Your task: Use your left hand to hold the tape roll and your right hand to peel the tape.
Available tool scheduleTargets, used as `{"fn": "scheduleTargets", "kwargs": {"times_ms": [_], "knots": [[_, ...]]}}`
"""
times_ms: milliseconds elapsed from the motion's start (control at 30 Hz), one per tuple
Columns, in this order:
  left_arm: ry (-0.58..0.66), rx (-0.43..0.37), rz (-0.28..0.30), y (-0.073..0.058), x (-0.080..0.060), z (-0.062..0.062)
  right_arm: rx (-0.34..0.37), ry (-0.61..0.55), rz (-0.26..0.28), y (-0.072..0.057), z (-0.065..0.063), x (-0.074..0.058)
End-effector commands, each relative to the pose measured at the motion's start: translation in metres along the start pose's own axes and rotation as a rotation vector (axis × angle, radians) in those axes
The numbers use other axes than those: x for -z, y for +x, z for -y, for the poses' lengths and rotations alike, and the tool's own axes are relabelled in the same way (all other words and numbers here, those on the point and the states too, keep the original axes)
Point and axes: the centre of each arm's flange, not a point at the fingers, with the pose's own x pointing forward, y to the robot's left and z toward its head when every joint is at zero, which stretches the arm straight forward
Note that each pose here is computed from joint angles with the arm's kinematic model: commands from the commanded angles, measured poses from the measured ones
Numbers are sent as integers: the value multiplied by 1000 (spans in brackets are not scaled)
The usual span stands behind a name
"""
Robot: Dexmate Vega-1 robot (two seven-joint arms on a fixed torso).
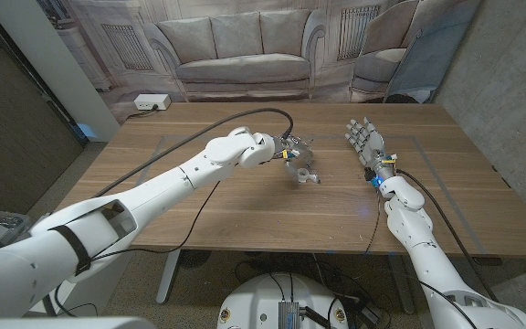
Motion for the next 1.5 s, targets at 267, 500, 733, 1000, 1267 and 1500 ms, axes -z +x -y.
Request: {"fn": "scheduleTargets", "kwargs": {"times_ms": [267, 500, 733, 1000, 1267, 1500], "knots": [[81, -22, -13, 4, -8, 3, 11, 8, 0, 1, 6, 2], [103, -28, -19, 5, -9, 6, 14, 6, 0, 2, 8, 1], [141, -110, -15, 3, -14, 9, 13, 5, -1, 3, 8, 1], [129, -121, -32, 3, -14, 7, 15, 6, 0, 4, 8, 1], [138, -139, -43, 2, -14, 9, 16, 3, 3, 5, 8, -1], [131, -166, -63, -1, -13, 9, 16, 3, 4, 6, 8, -1]]}}
